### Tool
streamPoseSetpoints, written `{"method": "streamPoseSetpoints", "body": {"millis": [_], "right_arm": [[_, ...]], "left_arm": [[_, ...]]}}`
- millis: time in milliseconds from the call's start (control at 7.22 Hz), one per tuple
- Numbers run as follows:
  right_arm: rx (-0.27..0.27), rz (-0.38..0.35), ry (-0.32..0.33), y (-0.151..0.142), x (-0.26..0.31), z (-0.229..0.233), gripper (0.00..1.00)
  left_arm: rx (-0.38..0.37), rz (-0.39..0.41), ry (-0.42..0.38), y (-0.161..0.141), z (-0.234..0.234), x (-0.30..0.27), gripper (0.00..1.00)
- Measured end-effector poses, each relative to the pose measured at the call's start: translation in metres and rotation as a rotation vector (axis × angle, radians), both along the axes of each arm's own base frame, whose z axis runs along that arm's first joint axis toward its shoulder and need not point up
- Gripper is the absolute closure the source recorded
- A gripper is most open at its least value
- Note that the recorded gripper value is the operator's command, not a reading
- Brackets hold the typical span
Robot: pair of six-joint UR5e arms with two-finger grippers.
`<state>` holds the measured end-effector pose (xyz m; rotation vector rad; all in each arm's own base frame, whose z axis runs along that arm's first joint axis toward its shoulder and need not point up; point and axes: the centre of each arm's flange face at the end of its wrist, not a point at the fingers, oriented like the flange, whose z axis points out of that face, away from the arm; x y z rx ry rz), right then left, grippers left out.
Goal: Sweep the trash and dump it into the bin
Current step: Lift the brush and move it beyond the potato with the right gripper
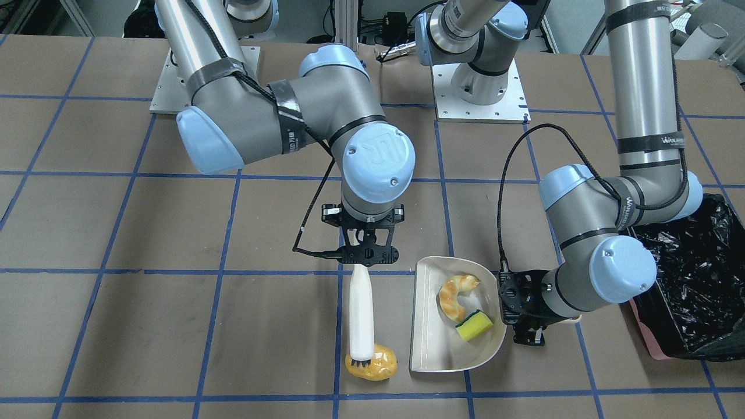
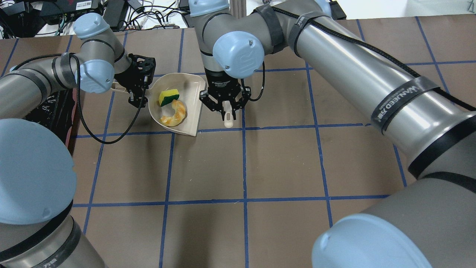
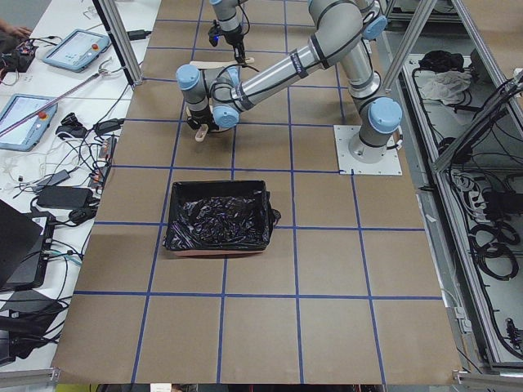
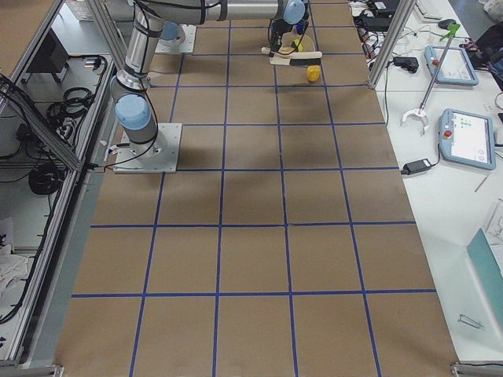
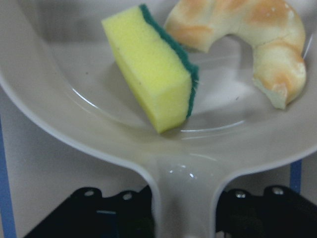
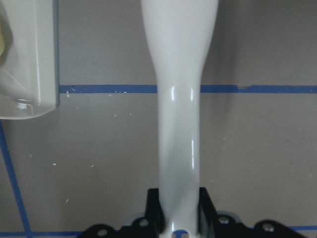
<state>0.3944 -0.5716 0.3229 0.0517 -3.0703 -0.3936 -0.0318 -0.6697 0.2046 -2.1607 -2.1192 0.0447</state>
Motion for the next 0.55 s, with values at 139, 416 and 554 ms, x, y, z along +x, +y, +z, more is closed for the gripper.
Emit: {"method": "streamPoseSetpoints", "body": {"millis": [139,416,554], "right_arm": [[0.002,0.020,-0.003,-0.016,-0.029,0.004,1.00],[-0.005,0.086,0.009,-0.043,-0.073,-0.001,1.00],[-0.015,0.127,0.028,-0.055,-0.086,-0.010,1.00]], "left_arm": [[0.001,0.011,-0.001,0.000,0.001,0.000,1.00],[0.005,0.049,-0.005,0.000,0.001,0.001,1.00],[0.007,0.056,-0.005,0.000,0.001,0.001,1.00]]}}
